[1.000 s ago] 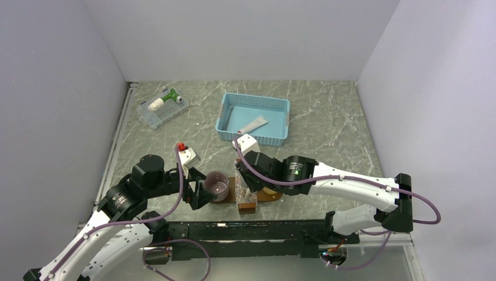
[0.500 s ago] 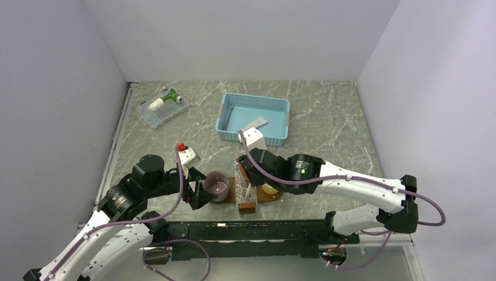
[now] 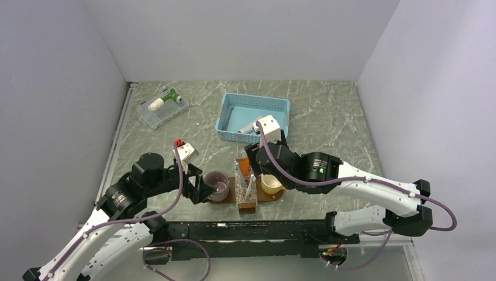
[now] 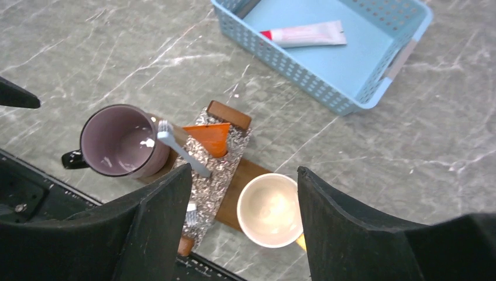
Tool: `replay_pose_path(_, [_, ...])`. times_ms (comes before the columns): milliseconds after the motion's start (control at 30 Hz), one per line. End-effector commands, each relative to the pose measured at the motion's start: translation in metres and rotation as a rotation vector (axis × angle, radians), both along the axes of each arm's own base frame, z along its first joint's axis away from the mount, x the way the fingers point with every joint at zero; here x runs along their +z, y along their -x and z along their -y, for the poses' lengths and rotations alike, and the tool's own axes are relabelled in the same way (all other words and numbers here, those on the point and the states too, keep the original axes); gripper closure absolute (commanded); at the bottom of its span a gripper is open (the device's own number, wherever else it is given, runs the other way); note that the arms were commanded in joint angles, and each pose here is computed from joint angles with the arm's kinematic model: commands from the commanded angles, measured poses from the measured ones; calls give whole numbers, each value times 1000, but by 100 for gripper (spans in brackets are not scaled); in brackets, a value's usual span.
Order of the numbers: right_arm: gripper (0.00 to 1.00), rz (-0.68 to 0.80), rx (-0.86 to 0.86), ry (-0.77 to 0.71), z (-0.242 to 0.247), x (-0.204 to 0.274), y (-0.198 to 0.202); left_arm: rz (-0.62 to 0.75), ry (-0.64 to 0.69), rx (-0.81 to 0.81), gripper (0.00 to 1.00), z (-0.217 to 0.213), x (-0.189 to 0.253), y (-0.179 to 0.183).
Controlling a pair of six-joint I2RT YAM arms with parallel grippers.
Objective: Prepare toiletry sets of a toothbrush and toothpaste on the tray
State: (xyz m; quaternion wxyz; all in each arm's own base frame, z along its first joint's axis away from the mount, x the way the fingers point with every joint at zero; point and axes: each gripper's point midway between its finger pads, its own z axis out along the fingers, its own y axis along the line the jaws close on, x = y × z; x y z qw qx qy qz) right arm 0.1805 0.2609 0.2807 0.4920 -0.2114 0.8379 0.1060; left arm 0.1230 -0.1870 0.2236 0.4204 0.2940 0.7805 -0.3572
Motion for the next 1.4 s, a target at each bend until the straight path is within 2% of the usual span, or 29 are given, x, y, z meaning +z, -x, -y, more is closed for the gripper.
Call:
replay_pose_path(0, [30, 119, -90, -48, 18, 41, -20, 45, 16, 105, 0, -6, 24, -18])
replay_pose_path(167, [27, 140, -125, -89, 31, 45, -41, 76, -7, 238, 1, -22, 38, -35])
replay_pose_path(333, [26, 132, -228, -103, 60, 35, -74, 139, -67, 401, 1, -49, 57, -54])
replay_pose_path(400, [22, 130, -271, -99, 70, 29, -83, 155, -97, 456, 1, -58, 61, -60])
replay_pose_path(600, [14, 124, -406, -117, 100, 13, -110, 174, -199, 611, 1, -81, 63, -82])
replay_pose_path(800, [12, 130, -563, -157, 143, -9, -135, 158, -259, 737, 1, -95, 56, -106])
replay_pose_path(1067, [5, 108, -683, -147, 176, -52, -144, 102, -242, 871, 1, -120, 42, -128])
replay_pose_path(1233, [3, 118, -700, -140, 185, -58, -137, 52, -230, 943, 1, -135, 28, -134])
replay_pose_path(1367, [3, 101, -762, -128, 195, -60, -130, 64, -211, 962, 1, -140, 31, -133])
